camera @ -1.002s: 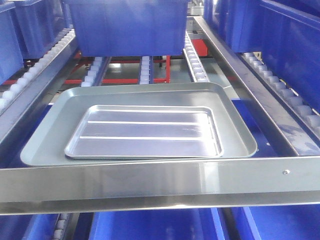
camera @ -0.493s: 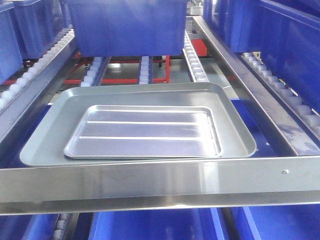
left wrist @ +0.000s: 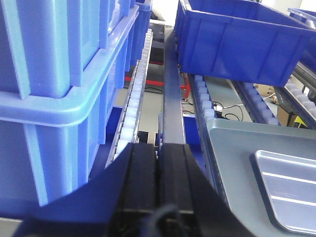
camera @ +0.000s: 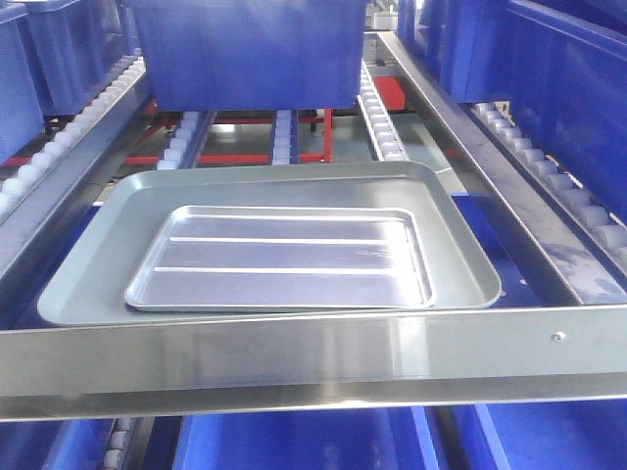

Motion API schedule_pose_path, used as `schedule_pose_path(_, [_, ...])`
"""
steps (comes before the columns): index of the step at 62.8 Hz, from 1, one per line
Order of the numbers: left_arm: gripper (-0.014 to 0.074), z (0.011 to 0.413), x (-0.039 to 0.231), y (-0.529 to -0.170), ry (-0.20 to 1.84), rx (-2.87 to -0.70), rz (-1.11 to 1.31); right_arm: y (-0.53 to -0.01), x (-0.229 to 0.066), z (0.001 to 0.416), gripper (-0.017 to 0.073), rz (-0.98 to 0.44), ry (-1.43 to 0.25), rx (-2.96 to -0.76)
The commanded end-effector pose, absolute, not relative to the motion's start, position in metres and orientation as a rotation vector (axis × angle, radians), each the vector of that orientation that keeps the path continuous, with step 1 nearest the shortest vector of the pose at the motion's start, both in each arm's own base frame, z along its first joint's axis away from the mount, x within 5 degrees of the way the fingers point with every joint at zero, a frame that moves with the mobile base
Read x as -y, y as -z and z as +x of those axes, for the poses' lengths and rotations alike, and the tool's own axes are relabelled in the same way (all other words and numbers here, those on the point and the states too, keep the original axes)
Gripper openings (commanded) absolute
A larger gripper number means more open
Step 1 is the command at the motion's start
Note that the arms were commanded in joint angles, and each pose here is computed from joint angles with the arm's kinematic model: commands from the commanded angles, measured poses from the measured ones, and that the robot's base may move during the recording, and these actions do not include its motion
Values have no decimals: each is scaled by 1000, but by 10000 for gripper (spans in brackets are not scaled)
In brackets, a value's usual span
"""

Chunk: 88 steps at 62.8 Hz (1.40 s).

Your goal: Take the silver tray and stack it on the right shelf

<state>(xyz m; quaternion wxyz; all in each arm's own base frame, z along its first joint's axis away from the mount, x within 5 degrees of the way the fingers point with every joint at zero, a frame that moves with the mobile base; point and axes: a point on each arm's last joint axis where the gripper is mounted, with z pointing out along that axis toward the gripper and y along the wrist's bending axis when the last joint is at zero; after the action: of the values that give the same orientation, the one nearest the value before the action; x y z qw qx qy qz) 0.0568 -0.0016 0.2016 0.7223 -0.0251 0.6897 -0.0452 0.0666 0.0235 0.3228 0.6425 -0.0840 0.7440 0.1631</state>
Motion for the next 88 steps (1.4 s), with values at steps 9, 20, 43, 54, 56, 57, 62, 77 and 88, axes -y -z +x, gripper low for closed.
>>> schedule_pose_path(9, [-90, 56, 0, -205, 110, -1435, -79, -332, -17, 70, 48, -151, -243, -1589])
schedule_pose_path(20, [-90, 56, 0, -205, 110, -1435, -79, -297, -8, 65, 48, -32, -161, -1533])
schedule_pose_path(43, [-90, 56, 0, -205, 109, -1437, -80, -213, 0, 54, 48, 53, -56, -1457])
schedule_pose_path(54, [-90, 56, 0, -205, 109, -1437, -80, -213, 0, 54, 48, 53, -56, -1444])
schedule_pose_path(56, [-90, 56, 0, -205, 109, -1437, -80, -213, 0, 54, 48, 53, -56, -1444])
schedule_pose_path(57, [-90, 56, 0, -205, 109, -1437, -80, -213, 0, 54, 48, 53, -56, -1444])
schedule_pose_path(62, [-90, 56, 0, -205, 109, -1437, -80, -213, 0, 54, 48, 52, -56, -1445])
schedule_pose_path(77, [-90, 56, 0, -205, 109, -1437, -80, -213, 0, 54, 48, 52, -56, -1446])
schedule_pose_path(88, [-90, 56, 0, -205, 109, -1437, -80, -213, 0, 54, 48, 52, -56, -1446])
